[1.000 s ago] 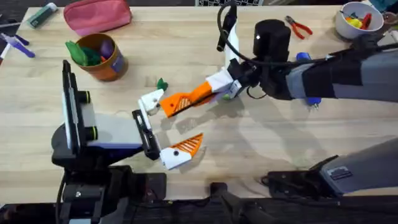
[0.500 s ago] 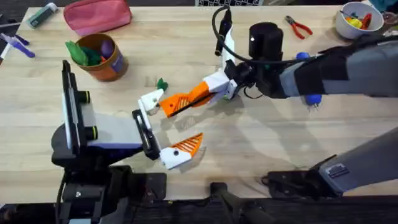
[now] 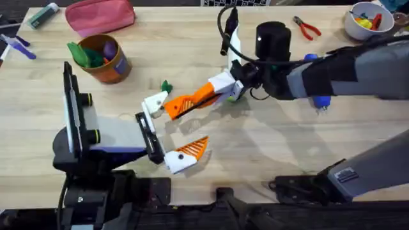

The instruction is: Pick up the gripper from the table and insert it into the empty holder that is missing its gripper. Then pick up a screw, insert it into the mounting hole, and use the screwdriver to tighten it. Finally, clean up the table by picking up the vegetable and placing it into the bucket.

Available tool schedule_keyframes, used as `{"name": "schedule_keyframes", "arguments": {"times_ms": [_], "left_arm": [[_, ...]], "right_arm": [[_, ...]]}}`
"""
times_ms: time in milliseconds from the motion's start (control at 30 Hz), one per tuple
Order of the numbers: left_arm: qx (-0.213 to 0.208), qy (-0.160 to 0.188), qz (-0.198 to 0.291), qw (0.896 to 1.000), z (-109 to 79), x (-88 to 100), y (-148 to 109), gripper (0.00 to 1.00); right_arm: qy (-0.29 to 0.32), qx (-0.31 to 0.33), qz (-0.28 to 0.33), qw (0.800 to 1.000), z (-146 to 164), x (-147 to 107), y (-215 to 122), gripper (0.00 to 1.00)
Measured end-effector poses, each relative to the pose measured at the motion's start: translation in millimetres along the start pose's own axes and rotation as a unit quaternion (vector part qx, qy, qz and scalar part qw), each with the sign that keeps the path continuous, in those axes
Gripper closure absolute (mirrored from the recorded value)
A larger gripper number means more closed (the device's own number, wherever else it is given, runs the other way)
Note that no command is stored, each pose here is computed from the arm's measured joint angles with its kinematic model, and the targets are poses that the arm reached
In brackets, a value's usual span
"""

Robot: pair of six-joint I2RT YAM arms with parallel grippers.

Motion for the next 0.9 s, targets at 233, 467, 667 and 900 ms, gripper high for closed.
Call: {"name": "schedule_keyframes", "arguments": {"times_ms": [233,467,667,900], "left_arm": [[0.000,0.004,0.000,1.000,0.0,0.1,-0.1,0.015],[0.000,0.003,0.000,1.000,0.0,0.0,0.0,0.015],[0.000,0.003,0.000,1.000,0.0,0.0,-0.1,0.015],[0.000,0.003,0.000,1.000,0.0,0.0,0.0,0.016]], "right_arm": [[-0.010,0.001,0.003,1.000,4.8,5.5,2.0,0.992],[-0.009,-0.001,0.002,1.000,4.7,5.8,3.5,0.992],[-0.011,-0.009,-0.003,1.000,3.6,7.7,10.7,0.992],[-0.015,-0.020,-0.015,1.000,2.6,11.5,15.7,0.992]]}}
Point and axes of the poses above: each hand's point on the last joint's axis, 136 mm out from that joint toward the fingers, its own y axis out along the fingers, its own z axis along the line the jaws close on, x = y × z, the point moved 6 cm from there along -y, back along the fingers, and after that the axes turned 6 degrees about -y, right-handed, at the moved point
